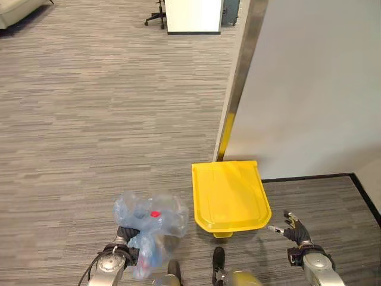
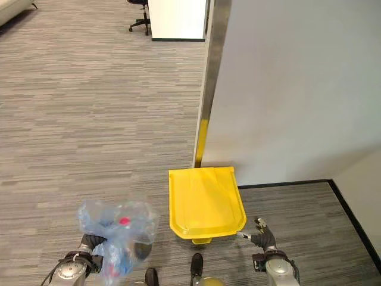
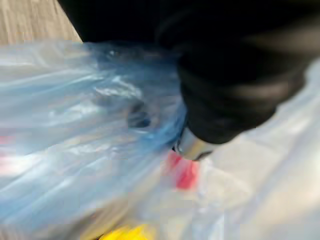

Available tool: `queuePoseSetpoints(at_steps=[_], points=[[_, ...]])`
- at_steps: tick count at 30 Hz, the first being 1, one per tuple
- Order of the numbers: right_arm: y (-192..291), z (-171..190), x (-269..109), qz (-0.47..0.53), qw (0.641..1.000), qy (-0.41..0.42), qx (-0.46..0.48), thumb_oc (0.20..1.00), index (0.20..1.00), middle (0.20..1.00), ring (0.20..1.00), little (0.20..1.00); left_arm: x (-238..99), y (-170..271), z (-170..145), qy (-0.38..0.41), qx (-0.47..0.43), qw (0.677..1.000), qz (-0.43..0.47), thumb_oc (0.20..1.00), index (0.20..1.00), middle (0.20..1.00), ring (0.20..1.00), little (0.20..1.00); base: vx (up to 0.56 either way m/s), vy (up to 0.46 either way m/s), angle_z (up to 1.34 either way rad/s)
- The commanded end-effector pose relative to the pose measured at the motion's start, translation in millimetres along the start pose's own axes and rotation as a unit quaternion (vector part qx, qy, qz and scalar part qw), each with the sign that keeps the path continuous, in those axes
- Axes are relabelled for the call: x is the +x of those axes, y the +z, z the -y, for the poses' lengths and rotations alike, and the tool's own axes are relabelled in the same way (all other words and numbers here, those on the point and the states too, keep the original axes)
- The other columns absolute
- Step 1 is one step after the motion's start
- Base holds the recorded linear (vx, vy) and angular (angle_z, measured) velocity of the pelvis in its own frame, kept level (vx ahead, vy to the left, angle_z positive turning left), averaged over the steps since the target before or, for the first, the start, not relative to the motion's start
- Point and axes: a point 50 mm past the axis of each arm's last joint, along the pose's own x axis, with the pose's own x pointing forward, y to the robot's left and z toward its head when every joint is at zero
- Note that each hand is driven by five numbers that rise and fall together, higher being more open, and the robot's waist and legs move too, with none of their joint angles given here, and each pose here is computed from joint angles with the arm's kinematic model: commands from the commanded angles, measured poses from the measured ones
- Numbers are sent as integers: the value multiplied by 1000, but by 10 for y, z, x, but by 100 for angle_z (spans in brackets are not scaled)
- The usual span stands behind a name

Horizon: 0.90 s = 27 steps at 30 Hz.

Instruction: Gather garbage on tea table into small bin, then transfer packed bag to large trash can.

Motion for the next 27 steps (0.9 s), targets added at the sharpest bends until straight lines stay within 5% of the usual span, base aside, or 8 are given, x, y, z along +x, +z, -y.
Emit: queuePoseSetpoints(at_steps=[1, 15, 27], points=[[306, 131, 71, 65, 998, -24, 2, 1000, 1000, 1000, 1000, 1000, 55, 281, -137, 18, 2, 998, 68, 200, 200, 200, 200, 200, -187, 37, 15], [408, -37, 142, 71, 997, 2, 1, 1000, 1000, 1000, 1000, 1000, 102, 379, -207, 25, 23, 996, 84, 200, 200, 200, 200, 200, -154, 126, -21], [324, 10, 107, 61, 998, -7, 3, 1000, 1000, 1000, 1000, 1000, 38, 248, -199, 29, 5, 998, 63, 200, 200, 200, 200, 200, -64, -89, -15]])
